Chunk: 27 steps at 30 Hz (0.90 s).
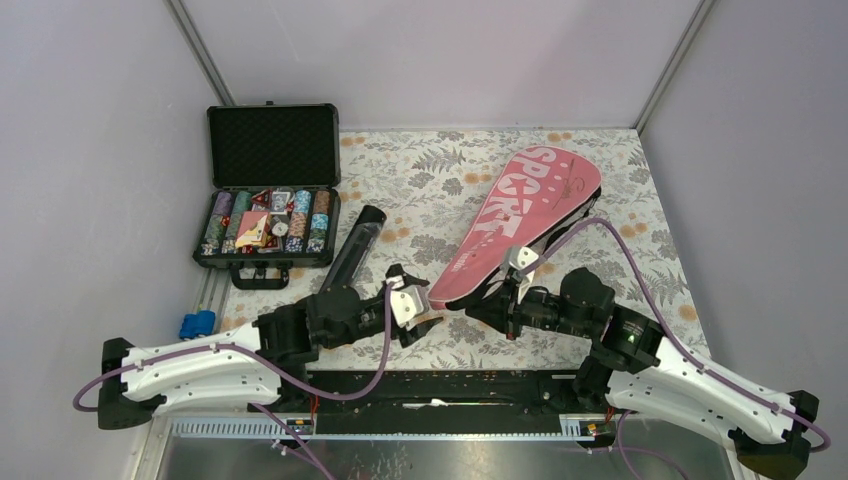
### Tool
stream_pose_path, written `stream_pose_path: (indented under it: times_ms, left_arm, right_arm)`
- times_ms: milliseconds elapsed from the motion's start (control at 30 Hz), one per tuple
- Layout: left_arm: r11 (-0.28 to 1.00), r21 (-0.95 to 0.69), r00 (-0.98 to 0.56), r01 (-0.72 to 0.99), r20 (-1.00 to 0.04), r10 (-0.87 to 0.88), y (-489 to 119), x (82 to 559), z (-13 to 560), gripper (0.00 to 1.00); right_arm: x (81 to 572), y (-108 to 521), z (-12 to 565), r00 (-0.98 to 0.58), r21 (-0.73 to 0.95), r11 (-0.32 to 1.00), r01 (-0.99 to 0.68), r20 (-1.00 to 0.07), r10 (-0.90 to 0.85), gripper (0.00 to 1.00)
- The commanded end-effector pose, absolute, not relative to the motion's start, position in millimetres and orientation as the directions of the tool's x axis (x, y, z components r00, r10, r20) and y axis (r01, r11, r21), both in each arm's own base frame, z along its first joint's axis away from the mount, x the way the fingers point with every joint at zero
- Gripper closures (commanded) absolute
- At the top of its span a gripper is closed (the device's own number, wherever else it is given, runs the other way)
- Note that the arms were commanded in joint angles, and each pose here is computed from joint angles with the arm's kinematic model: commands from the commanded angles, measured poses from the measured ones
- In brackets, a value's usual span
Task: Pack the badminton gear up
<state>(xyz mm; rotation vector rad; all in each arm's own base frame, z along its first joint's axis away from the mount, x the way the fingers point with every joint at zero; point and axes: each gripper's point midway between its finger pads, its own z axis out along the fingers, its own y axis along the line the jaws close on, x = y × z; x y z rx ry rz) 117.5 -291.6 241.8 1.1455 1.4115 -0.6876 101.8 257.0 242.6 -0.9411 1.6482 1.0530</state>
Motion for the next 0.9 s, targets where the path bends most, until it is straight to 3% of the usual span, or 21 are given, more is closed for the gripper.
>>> stream_pose_path:
  times_ms: [0, 233, 400, 500, 633, 867]
  left_arm:
    - [0.286, 0.336, 0.253, 0.897, -0.923, 0.29, -290.3, 118.1, 246.3, 0.28]
    - [0.267, 0.39, 0.314, 0.881, -0.906, 0.285, -299.2, 121.3, 249.8, 0.27]
    - [0.282, 0.403, 0.331, 0.871, -0.904, 0.27, -308.0, 126.6, 252.5, 0.33]
    - [0.295, 0.403, 0.335, 0.867, -0.907, 0.254, -310.9, 128.5, 254.1, 0.44]
    - [0.345, 0.375, 0.316, 0.86, -0.924, 0.214, -312.8, 133.3, 262.8, 0.72]
    - [0.369, 0.334, 0.249, 0.867, -0.933, 0.259, -319.7, 139.9, 258.3, 0.86]
  right_arm:
    - [100.5, 259.9, 292.3, -0.235, 0.229, 0.313, -0.922, -0.972, 0.018, 1.0]
    - [94.7, 259.4, 303.3, -0.248, 0.249, 0.287, -0.925, -0.968, 0.04, 1.0]
    - [90.7, 259.8, 300.6, -0.287, 0.283, 0.277, -0.918, -0.958, 0.028, 1.0]
    - [85.5, 260.9, 302.5, -0.314, 0.311, 0.253, -0.916, -0.949, 0.031, 1.0]
    - [79.1, 264.9, 296.4, -0.322, 0.314, 0.215, -0.925, -0.947, -0.002, 1.0]
    - [73.5, 285.8, 299.1, -0.399, 0.388, 0.148, -0.91, -0.916, -0.048, 1.0]
